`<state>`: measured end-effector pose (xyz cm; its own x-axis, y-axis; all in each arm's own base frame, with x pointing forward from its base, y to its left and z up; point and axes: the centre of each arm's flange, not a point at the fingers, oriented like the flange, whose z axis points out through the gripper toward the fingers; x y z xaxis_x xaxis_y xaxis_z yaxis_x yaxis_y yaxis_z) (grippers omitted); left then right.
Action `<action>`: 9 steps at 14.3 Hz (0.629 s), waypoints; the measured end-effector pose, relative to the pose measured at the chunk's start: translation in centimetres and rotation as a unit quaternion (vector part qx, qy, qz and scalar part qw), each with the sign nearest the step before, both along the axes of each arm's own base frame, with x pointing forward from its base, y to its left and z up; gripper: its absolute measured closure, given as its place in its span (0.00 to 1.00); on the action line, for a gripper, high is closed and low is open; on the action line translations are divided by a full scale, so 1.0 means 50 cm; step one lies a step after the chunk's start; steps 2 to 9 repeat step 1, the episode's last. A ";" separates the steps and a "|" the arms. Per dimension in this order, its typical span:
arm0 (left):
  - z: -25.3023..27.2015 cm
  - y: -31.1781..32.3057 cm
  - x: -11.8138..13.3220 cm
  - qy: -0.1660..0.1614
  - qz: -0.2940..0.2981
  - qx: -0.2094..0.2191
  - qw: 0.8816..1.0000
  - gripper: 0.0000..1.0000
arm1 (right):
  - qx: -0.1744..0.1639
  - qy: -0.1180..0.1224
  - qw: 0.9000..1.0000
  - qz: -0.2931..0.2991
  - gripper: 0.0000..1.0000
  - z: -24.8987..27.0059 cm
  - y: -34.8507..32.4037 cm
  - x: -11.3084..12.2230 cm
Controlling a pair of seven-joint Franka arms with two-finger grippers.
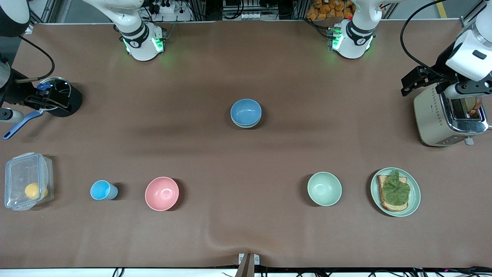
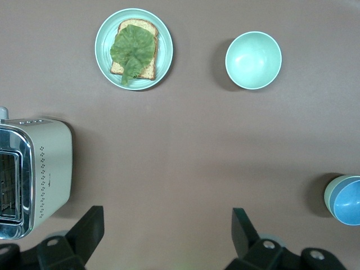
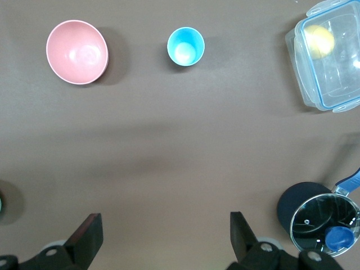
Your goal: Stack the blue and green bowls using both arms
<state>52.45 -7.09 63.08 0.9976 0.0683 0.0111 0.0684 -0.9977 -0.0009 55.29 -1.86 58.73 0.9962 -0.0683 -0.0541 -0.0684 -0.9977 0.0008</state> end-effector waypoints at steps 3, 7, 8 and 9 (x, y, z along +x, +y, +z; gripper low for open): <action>0.000 0.001 0.000 0.000 0.000 0.001 1.000 0.00 | 0.000 -0.004 1.000 0.000 0.00 0.007 0.000 0.001; 0.000 0.001 0.000 0.000 0.000 0.001 1.000 0.00 | 0.000 -0.004 1.000 0.000 0.00 0.007 0.000 0.001; 0.000 0.001 0.000 0.000 0.000 0.001 1.000 0.00 | 0.000 -0.004 1.000 0.000 0.00 0.007 0.000 0.001; 0.000 0.001 0.000 0.000 0.000 0.001 1.000 0.00 | 0.000 -0.004 1.000 0.000 0.00 0.007 0.000 0.001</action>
